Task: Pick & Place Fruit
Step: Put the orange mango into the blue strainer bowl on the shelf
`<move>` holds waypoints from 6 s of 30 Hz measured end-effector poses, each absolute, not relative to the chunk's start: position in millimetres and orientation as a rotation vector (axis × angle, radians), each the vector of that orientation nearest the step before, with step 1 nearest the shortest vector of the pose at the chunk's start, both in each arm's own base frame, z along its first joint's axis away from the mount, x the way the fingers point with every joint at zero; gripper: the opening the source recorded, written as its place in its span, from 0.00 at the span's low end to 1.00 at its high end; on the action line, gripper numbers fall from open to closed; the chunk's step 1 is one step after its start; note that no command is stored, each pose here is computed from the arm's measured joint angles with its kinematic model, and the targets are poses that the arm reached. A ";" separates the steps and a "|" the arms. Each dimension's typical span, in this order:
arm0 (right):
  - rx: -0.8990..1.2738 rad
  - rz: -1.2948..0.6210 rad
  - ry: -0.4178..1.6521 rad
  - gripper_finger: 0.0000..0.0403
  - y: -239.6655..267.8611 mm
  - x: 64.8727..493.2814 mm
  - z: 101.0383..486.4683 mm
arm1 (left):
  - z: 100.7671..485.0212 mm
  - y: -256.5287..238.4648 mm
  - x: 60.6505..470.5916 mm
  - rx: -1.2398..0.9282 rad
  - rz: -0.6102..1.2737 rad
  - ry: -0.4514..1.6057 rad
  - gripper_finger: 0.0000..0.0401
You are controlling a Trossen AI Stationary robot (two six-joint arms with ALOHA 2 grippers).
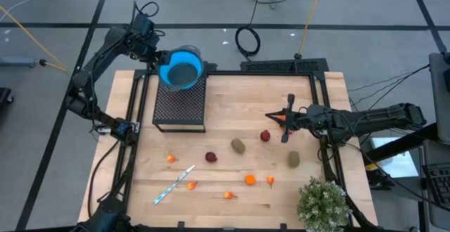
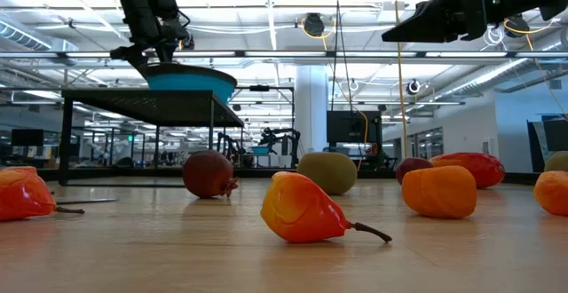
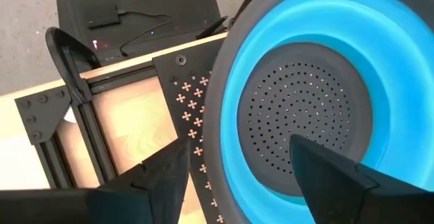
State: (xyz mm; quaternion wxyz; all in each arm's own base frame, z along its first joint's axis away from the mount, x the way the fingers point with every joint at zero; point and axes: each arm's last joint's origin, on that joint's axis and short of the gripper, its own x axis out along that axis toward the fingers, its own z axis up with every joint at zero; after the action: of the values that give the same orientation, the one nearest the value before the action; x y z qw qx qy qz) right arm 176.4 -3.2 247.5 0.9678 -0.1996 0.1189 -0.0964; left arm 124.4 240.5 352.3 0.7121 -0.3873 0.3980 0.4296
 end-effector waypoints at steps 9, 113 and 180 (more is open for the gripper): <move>-0.404 -0.195 0.240 0.00 -3.2 176.4 247.5 | 359.4 244.1 118.1 -0.816 0.979 0.812 0.63; 0.035 -0.539 1.135 0.05 -55.9 191.6 236.5 | 242.7 -66.4 170.4 0.033 -0.179 0.356 0.62; 0.273 -0.509 1.456 0.85 -55.0 162.5 197.7 | 228.9 -46.9 122.4 0.026 -0.226 0.194 0.62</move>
State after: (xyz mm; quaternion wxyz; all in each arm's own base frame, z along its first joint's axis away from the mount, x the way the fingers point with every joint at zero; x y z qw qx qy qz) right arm 162.5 -55.0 197.7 0.7087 0.1230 0.6558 -0.2291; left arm 122.4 -46.9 228.9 0.9888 0.0129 0.0967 -0.1125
